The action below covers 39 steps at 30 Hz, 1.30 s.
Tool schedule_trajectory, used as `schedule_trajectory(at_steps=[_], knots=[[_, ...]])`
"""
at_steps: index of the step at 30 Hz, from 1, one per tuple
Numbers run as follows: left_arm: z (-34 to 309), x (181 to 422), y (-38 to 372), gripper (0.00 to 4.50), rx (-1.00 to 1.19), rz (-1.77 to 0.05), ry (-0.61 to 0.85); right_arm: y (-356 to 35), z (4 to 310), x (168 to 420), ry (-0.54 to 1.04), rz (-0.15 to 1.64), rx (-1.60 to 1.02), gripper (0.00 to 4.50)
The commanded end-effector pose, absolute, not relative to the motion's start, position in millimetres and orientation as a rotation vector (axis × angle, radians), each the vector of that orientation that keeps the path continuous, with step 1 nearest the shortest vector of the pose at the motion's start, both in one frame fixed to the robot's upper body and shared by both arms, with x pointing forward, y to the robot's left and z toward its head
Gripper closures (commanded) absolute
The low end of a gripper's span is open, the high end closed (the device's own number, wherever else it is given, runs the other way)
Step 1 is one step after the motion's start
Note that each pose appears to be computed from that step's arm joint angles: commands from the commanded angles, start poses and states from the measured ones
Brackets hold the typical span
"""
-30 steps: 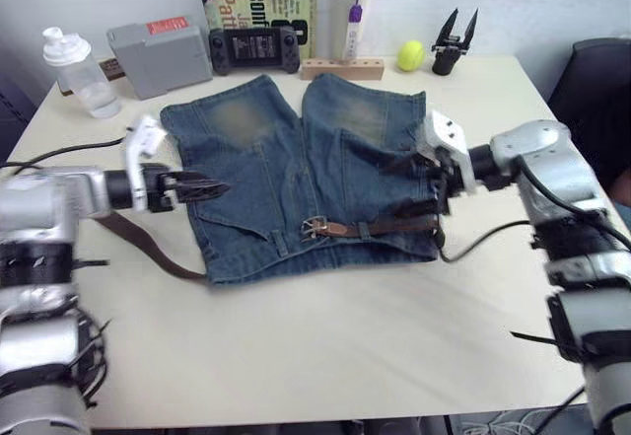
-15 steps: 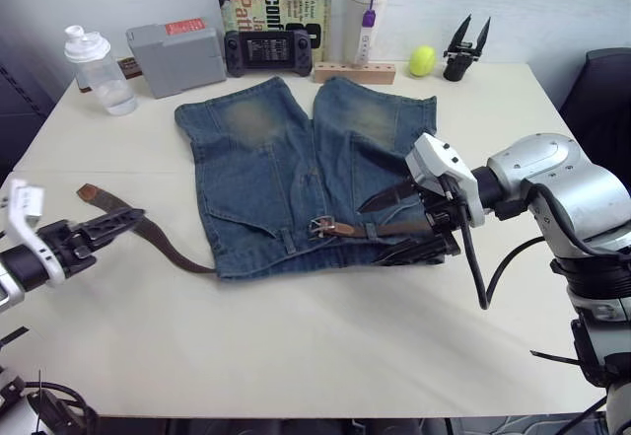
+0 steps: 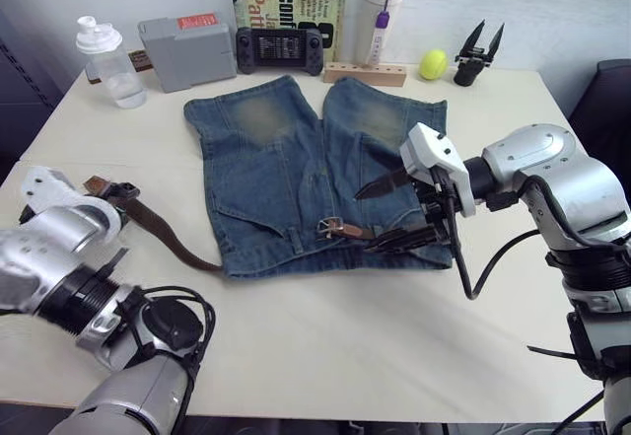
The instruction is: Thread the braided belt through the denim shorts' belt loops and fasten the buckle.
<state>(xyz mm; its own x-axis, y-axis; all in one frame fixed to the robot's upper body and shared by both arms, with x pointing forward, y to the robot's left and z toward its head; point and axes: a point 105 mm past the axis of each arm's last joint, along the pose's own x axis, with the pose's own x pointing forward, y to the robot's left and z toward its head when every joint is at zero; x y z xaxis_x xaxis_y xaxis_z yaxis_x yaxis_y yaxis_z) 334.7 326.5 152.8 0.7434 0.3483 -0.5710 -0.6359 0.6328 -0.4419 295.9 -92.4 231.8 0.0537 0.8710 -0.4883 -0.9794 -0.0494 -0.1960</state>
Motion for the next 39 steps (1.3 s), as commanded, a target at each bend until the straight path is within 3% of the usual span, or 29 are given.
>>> schedule_trajectory(at_steps=[1,8,16,21,27,28,31,33,36,37,39], knots=[[163,349,329,0.10,-0.606,0.645,0.445,-95,245,296,0.169,1.481,-0.615,0.00],[169,390,304,0.10,-0.542,0.602,0.441,-94,250,297,0.143,1.453,-0.622,0.00],[152,389,312,0.10,-0.452,0.720,0.527,-97,252,300,0.127,1.413,-0.641,0.00],[149,385,318,1.60,-0.396,0.782,0.573,-99,254,305,0.107,1.376,-0.655,0.00],[163,377,334,4.18,-0.320,0.877,0.550,-100,256,313,0.091,1.335,-0.675,0.00],[169,378,335,4.47,-0.282,0.881,0.533,-100,256,314,0.088,1.330,-0.678,0.00],[184,381,335,4.47,-0.157,0.881,0.488,-100,257,316,0.079,1.321,-0.683,0.00],[195,388,328,4.47,-0.034,0.823,0.442,-100,258,317,0.073,1.316,-0.685,0.00],[224,417,255,4.47,0.305,0.296,0.215,-101,263,319,0.051,1.290,-0.679,0.00],[225,417,220,4.47,0.325,0.029,0.154,-101,265,319,0.040,1.278,-0.680,0.00],[230,399,175,4.47,0.377,-0.329,0.068,-102,266,319,0.029,1.259,-0.694,0.00]])
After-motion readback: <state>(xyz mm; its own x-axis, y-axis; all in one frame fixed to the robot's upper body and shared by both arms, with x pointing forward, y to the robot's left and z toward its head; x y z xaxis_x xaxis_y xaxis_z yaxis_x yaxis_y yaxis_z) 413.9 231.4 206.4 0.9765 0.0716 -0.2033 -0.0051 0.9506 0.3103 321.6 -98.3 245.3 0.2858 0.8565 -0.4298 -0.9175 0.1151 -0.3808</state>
